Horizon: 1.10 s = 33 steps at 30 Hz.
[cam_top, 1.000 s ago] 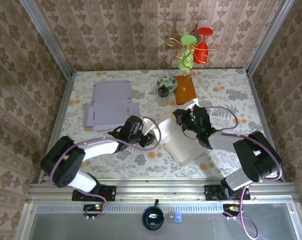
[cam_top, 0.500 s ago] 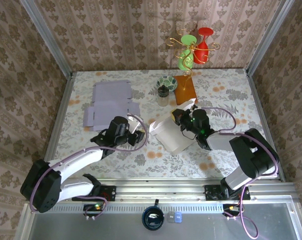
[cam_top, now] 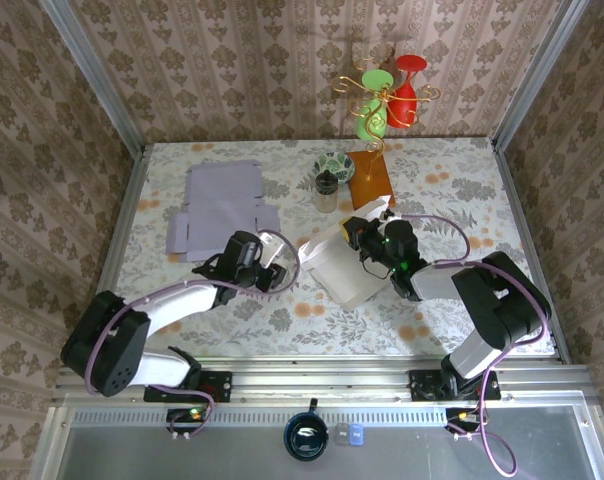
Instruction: Fold the paper box
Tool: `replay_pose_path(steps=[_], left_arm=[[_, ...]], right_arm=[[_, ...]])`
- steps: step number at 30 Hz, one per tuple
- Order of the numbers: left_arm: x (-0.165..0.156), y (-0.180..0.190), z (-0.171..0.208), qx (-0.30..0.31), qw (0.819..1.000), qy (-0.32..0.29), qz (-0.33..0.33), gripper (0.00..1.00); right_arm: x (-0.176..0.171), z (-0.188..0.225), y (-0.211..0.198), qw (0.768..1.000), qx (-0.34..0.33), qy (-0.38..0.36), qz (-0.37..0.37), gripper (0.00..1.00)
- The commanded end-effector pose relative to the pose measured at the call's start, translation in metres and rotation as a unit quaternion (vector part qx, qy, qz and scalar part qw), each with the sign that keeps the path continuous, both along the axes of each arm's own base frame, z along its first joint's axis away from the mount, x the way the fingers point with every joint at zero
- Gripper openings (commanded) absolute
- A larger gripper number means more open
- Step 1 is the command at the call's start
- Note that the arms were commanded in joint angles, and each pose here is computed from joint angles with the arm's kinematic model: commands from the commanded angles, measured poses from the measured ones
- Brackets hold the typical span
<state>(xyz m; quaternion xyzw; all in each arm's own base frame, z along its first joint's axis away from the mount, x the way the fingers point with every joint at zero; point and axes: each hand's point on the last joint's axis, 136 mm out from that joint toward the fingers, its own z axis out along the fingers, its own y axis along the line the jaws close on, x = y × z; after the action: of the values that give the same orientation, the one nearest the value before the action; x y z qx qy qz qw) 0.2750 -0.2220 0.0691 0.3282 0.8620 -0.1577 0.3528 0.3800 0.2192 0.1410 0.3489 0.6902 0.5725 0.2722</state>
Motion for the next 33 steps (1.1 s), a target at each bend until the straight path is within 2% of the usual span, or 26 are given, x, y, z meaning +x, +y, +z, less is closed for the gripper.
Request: replay_pose_path(steps=[1,6,18,27,33], left_arm=[[0.014,-0.02,0.02,-0.029,0.998,-0.031,-0.044,0.45],[0.015,-0.04,0.023,-0.052,0.994,-0.029,-0.088,0.43],[0.007,-0.067,0.033,-0.072,0.986,-0.032,-0.144,0.43],[0.011,-0.077,0.033,-0.073,0.987,-0.041,-0.135,0.46],[0.002,-0.086,0.034,-0.077,0.986,-0.041,-0.145,0.48]], right_arm=[[-0.005,-0.028,0.0,0.999,-0.022,0.047,0.001,0.0],[-0.003,-0.027,0.001,0.998,-0.024,0.049,0.002,0.0],[0.001,-0.027,0.004,0.999,-0.022,0.049,0.001,0.0],[0.002,-0.027,0.003,0.999,-0.018,0.051,-0.003,0.0],[0.003,-0.025,0.003,0.999,-0.013,0.047,-0.005,0.0]])
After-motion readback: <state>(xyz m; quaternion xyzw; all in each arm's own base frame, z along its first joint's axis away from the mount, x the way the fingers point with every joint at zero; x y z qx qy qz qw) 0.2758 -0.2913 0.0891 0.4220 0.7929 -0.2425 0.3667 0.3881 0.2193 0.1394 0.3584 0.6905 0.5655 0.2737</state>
